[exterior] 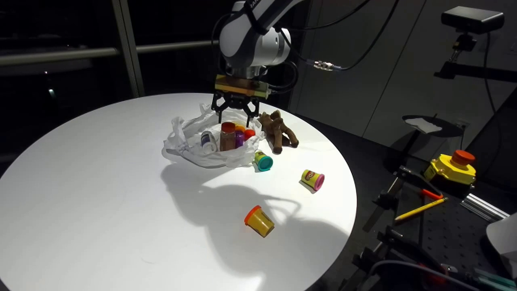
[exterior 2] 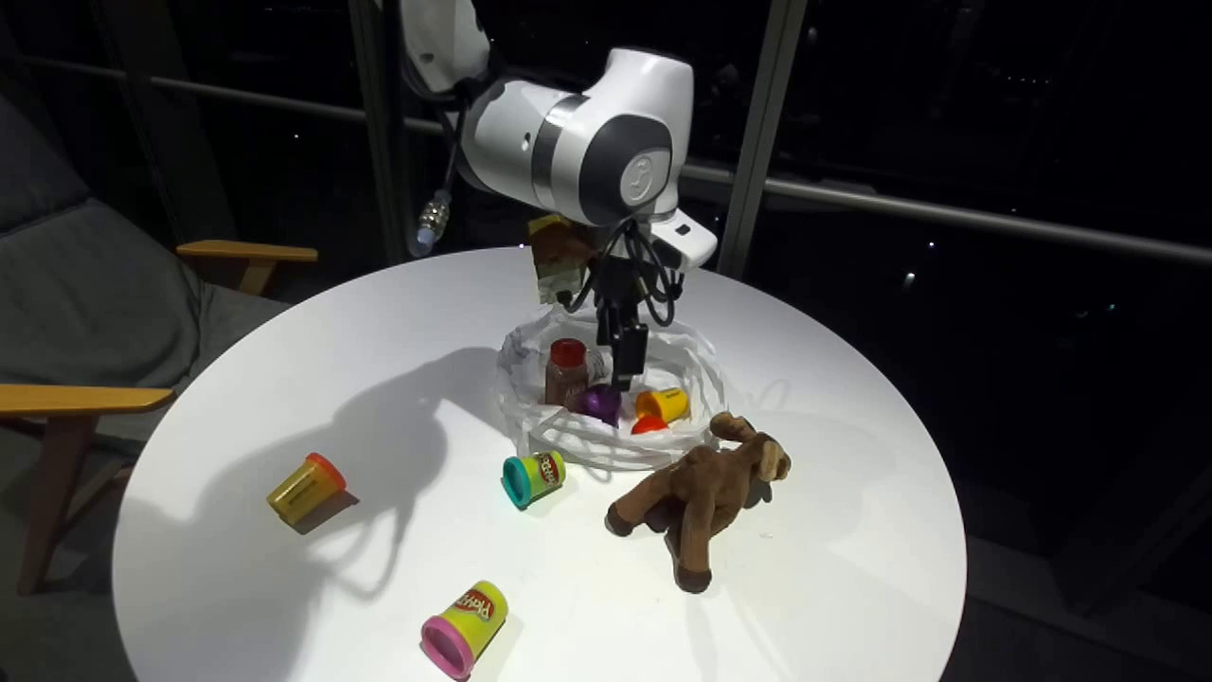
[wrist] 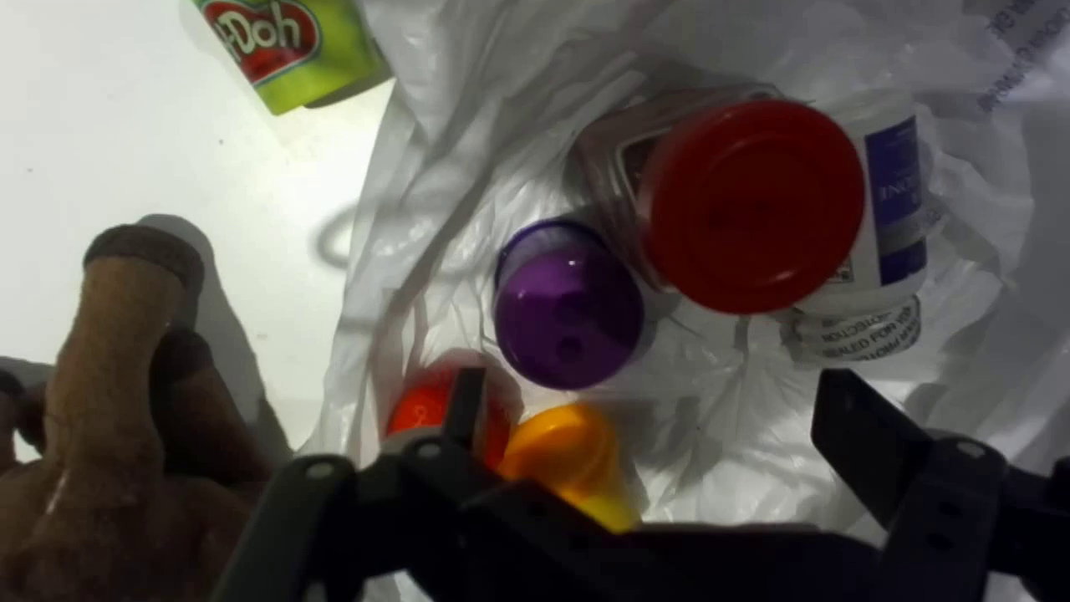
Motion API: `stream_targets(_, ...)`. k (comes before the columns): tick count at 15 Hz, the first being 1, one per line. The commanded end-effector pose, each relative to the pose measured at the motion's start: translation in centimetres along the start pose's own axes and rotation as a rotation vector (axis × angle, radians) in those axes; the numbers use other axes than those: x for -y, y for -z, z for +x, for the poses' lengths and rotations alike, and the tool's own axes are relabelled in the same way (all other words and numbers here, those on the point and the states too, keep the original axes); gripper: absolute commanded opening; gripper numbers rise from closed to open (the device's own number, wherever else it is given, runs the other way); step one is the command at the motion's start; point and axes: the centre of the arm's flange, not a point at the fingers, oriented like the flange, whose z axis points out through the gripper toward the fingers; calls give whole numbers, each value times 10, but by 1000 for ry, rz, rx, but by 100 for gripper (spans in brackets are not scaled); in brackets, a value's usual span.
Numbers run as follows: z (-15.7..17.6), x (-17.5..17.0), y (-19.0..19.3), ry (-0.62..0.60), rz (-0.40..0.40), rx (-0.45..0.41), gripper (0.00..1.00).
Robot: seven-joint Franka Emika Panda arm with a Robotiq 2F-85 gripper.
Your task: Pick up the objects from the table and put them on the plastic
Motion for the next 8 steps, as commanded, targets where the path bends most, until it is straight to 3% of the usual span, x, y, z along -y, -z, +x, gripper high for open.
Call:
stream_targets(1, -24, -8, 70, 18, 23, -30, 100)
stream_targets(4, -59, -10, 113, 93, 1, -68, 100)
stream_targets(8, -137, -6, 140, 342, -14, -25, 100)
